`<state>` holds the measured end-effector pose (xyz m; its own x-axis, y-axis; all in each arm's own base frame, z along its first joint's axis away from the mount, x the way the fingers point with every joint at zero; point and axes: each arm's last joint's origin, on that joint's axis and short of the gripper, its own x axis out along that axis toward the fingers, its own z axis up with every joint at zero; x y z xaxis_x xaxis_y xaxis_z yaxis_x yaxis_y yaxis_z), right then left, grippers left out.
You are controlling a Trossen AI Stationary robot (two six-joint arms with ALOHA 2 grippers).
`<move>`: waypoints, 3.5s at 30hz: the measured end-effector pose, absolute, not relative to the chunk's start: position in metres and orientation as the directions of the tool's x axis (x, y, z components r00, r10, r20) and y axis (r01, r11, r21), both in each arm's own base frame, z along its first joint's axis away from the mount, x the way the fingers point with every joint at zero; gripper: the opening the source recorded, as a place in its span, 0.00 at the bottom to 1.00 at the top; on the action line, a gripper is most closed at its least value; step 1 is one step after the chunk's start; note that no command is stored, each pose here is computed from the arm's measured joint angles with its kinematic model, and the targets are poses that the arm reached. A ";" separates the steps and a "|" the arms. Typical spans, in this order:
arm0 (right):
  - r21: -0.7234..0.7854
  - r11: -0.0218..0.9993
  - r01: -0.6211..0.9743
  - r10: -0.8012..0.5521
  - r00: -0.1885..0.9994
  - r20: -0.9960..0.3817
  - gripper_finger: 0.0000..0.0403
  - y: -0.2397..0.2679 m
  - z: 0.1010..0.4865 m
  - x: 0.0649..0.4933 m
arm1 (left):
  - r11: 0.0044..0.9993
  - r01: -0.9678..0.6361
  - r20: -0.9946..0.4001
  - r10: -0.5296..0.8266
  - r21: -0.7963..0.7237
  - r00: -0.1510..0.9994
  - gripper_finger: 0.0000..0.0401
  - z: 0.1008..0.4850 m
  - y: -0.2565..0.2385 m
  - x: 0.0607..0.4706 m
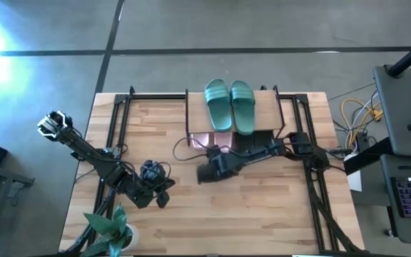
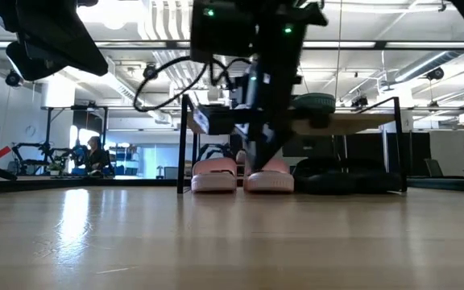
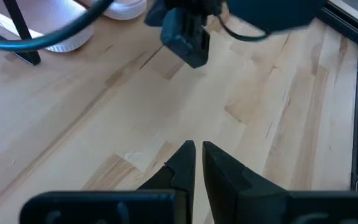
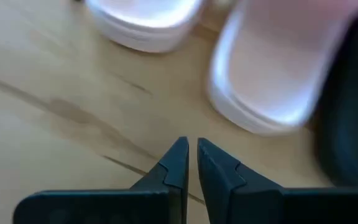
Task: Pick and place slides into the shelf
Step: Adjust the slides under the shelf, then return to Home Position
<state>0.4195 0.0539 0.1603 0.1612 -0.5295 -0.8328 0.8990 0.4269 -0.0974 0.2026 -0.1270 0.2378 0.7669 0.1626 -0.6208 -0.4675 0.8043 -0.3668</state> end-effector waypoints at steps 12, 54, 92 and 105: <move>-0.177 0.273 0.946 -0.561 0.007 -0.828 0.07 0.038 0.129 0.396 | 0.810 -0.467 -0.626 0.167 -0.353 0.762 0.04 0.234 -0.126 0.202; -0.376 -0.036 0.926 -0.665 -0.304 -0.682 0.07 0.022 0.105 0.336 | 0.831 -0.442 -0.641 0.140 -0.338 0.754 0.04 0.233 -0.128 0.200; -0.469 -0.172 0.866 -0.604 -0.469 -0.645 0.07 0.066 0.113 0.272 | 0.832 -0.438 -0.648 0.129 -0.342 0.751 0.04 0.232 -0.128 0.200; 0.378 0.675 0.634 -0.281 0.694 -0.663 0.07 0.165 0.245 0.279 | 0.888 -0.276 -0.484 0.070 -0.369 0.872 0.04 0.256 -0.117 0.222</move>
<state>0.2791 0.1645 0.2451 0.6943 -0.2809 -0.6626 0.6339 0.6747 0.3782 0.2220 -0.1172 0.2557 0.8722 0.0698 -0.4841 -0.2757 0.8877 -0.3688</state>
